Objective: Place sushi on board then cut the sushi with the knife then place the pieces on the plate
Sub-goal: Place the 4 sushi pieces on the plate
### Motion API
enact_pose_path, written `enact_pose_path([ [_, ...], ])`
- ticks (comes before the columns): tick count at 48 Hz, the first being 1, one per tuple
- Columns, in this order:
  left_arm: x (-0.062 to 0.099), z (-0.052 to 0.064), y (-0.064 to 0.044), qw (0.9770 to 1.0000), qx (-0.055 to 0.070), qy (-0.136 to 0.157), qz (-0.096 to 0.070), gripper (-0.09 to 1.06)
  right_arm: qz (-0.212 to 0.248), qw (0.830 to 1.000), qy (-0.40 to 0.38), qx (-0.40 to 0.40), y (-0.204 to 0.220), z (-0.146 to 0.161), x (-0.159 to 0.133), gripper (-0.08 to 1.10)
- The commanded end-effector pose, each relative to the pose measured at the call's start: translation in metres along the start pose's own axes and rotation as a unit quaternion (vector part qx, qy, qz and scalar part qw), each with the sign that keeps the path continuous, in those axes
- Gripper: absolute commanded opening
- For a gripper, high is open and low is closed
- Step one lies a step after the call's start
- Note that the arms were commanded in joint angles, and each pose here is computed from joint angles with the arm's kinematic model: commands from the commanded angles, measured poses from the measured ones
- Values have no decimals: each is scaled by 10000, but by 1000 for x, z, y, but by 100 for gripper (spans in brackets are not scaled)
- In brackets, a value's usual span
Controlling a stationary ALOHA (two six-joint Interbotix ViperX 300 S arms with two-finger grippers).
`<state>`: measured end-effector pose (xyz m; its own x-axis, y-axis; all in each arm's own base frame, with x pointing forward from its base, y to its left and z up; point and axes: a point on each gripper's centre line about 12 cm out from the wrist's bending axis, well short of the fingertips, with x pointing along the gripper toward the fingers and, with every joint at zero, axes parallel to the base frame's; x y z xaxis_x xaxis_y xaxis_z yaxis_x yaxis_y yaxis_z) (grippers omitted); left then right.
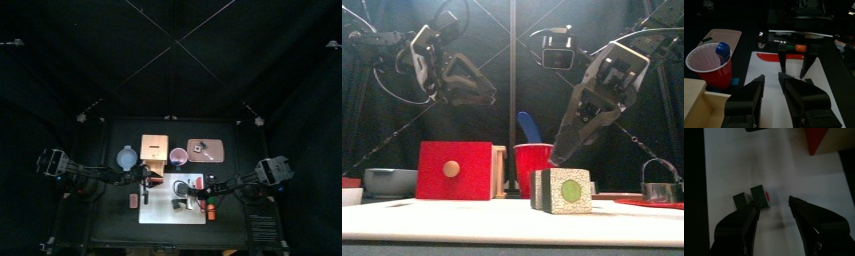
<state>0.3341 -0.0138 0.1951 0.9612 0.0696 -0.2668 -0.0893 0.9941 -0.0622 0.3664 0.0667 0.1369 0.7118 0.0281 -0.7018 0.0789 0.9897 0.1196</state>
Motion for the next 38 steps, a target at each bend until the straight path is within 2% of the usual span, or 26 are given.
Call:
enact_pose_path([
  [1, 1, 8, -1, 9999, -10, -144, -6, 71, 228, 9996, -160, -52, 10, 15, 2, 84],
  [27, 1, 8, -1, 9999, -23, -135, -1, 71, 192, 9998, -27, -45, 7, 9, 13, 83],
  [38, 1, 7, -1, 9999, -13, -120, 1, 71, 225, 9997, 74, -17, 7, 3, 18, 68],
])
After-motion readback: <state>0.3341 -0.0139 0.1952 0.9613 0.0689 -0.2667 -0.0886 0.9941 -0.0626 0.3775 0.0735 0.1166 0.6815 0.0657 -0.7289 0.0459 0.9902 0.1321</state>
